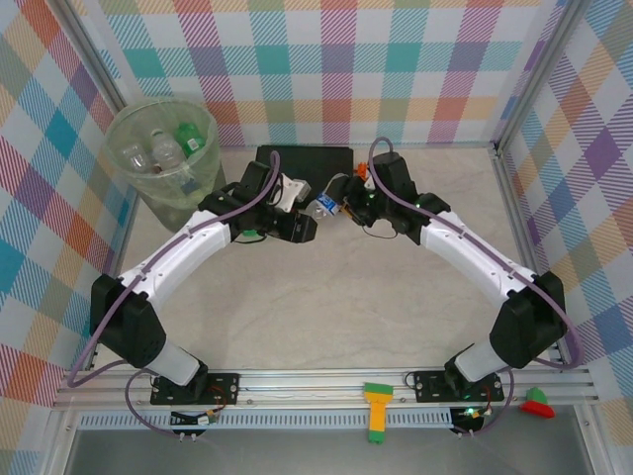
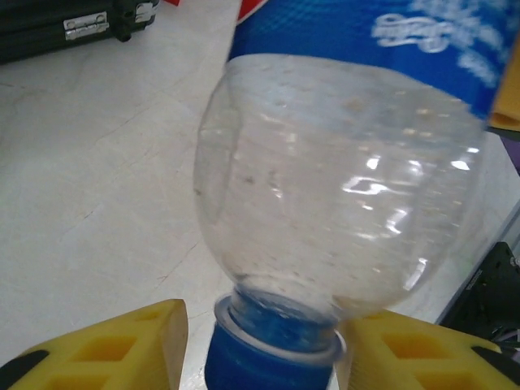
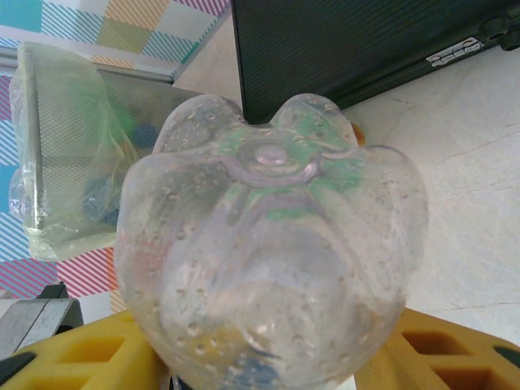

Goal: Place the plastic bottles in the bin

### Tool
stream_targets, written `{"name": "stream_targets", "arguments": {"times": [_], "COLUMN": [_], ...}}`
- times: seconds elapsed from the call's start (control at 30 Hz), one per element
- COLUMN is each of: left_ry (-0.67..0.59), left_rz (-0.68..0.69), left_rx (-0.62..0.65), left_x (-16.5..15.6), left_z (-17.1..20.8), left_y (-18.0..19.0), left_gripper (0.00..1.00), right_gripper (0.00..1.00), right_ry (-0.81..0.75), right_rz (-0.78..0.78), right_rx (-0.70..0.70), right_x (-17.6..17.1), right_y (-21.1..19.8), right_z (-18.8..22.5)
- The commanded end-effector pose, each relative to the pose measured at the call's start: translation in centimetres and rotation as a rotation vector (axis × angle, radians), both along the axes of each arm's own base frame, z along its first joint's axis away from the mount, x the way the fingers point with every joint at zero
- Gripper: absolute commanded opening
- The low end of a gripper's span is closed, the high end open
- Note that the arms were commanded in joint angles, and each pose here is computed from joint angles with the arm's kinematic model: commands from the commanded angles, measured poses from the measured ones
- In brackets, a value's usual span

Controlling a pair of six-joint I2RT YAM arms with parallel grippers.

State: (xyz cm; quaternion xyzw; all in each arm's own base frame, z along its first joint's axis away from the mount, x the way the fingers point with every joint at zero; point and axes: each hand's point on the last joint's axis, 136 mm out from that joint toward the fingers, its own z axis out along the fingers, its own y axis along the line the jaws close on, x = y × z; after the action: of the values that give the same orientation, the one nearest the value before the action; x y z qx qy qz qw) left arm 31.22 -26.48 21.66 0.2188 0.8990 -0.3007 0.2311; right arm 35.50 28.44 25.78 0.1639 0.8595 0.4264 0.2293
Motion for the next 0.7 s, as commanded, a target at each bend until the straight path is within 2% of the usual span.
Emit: {"name": "stream_targets", "arguments": {"times": [0.0,0.1,0.17,0.3,0.33,0.67], "left_ry": [-0.029,-0.028,-0.031,-0.039,-0.047,-0.072], "left_rz": [-0.037,-0.043,-0.036,-0.020,-0.011,0.124], "left_rx": [-0.036,-0.049,-0.042,-0.046,-0.047,-0.014], "left_x": [-0.3,-0.7,-0.8,-1.0,-1.0,0.3], "left_z": [1.2,1.5,1.6,2.2,2.5,4.2], "left_y": [-0.8,-1.1,-0.9,-0.6,-0.4,1.6], "left_gripper": [0.40,0.28,0.20,0.15,0.15,0.13], "right_gripper": [0.54,0.55,0.61,0.86,0.99,0.99], "right_ry": [-0.020,-0.015,-0.013,-0.016,-0.019,-0.147], "right_rz": [0.014,0.014,0.011,0.003,0.000,-0.043], "right_rx": [0.014,0.014,0.012,-0.001,-0.006,-0.070], "right_x": [-0.7,-0.8,-0.8,-1.0,-1.1,-1.3], "right_y": [-0.3,-0.4,-0.5,-0.8,-1.0,-3.8], "right_z": [1.0,0.8,0.7,0.7,0.8,3.5]}}
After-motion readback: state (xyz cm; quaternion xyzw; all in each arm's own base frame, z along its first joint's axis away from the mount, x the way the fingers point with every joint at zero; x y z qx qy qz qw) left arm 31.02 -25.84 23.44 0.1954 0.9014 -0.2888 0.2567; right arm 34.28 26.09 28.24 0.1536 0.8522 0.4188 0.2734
